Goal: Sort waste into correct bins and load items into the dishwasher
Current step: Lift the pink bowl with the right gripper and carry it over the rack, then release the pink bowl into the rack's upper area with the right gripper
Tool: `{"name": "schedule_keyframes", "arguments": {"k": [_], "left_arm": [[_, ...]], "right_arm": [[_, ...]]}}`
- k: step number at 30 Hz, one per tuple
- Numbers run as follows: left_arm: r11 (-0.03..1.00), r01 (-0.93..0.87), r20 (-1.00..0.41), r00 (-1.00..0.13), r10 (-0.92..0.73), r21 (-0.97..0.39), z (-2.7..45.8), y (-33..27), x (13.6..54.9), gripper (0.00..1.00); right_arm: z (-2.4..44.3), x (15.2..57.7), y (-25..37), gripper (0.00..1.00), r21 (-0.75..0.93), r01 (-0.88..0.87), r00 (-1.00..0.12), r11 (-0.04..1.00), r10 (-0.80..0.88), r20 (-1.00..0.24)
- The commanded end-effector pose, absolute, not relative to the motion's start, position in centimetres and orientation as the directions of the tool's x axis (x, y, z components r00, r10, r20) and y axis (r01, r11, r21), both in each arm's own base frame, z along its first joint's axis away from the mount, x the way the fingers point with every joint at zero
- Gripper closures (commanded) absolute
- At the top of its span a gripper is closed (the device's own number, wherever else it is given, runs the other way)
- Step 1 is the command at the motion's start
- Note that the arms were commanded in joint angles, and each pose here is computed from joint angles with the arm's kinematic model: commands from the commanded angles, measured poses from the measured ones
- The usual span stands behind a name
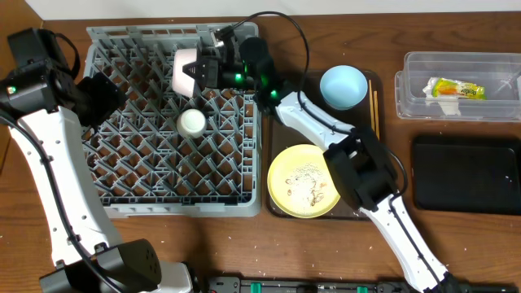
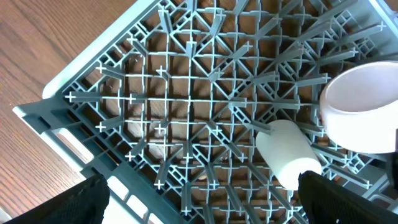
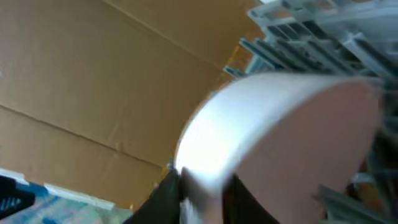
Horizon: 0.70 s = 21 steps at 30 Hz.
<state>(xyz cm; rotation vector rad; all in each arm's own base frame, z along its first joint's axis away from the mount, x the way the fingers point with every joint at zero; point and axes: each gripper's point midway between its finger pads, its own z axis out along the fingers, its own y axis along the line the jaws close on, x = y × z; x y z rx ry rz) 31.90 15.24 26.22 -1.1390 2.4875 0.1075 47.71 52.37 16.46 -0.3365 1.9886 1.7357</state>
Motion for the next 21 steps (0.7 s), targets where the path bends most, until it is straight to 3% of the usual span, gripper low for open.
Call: {"name": "schedule_keyframes", "arguments": {"k": [1, 2, 9, 10, 12, 16, 21], "left_arm": [[0.654, -0.751, -0.394, -0.575, -0.717, -0.094, 26.4, 15.5, 31.9, 0.02], [0.654, -0.751, -0.394, -0.575, -0.717, -0.094, 26.4, 15.5, 31.9, 0.02], [0.654, -0.751, -0.394, -0.575, -0.717, -0.094, 26.4, 15.5, 31.9, 0.02], [0.654, -0.751, -0.394, -0.575, -0.717, -0.094, 26.4, 15.5, 31.9, 0.02], [0.654, -0.751, -0.394, -0.575, -0.717, -0.094, 26.4, 15.5, 31.9, 0.02], [0.654, -0.751, -0.394, -0.575, -0.717, -0.094, 26.4, 15.5, 31.9, 0.02], [0.654, -0.751, -0.394, -0.575, -0.717, -0.094, 26.4, 15.5, 31.9, 0.02]], "right_arm": [[18.1, 49.7, 49.9, 0.70, 0.832, -0.506, -0.832, 0.226, 0.125, -0.540], [18.6, 50.0, 49.2, 0.61, 0.822, -0.510, -0.826, 0.254, 0.121, -0.550], [23.5, 52.1, 41.9, 0.54, 0.725, -0.438, -0.784, 0.531, 0.169, -0.597], [24.5, 52.2, 40.6, 0.47, 0.709, -0.427, -0.776, 0.561, 0.176, -0.606], [26.7, 52.0, 38.2, 0.01, 0.679, -0.415, -0.759, 0.606, 0.181, -0.625], [30.3, 50.9, 35.2, 0.01, 0.637, -0.435, -0.732, 0.636, 0.162, -0.662], [31.4, 49.8, 33.8, 0.01, 0.627, -0.416, -0.739, 0.659, 0.156, -0.655]]}}
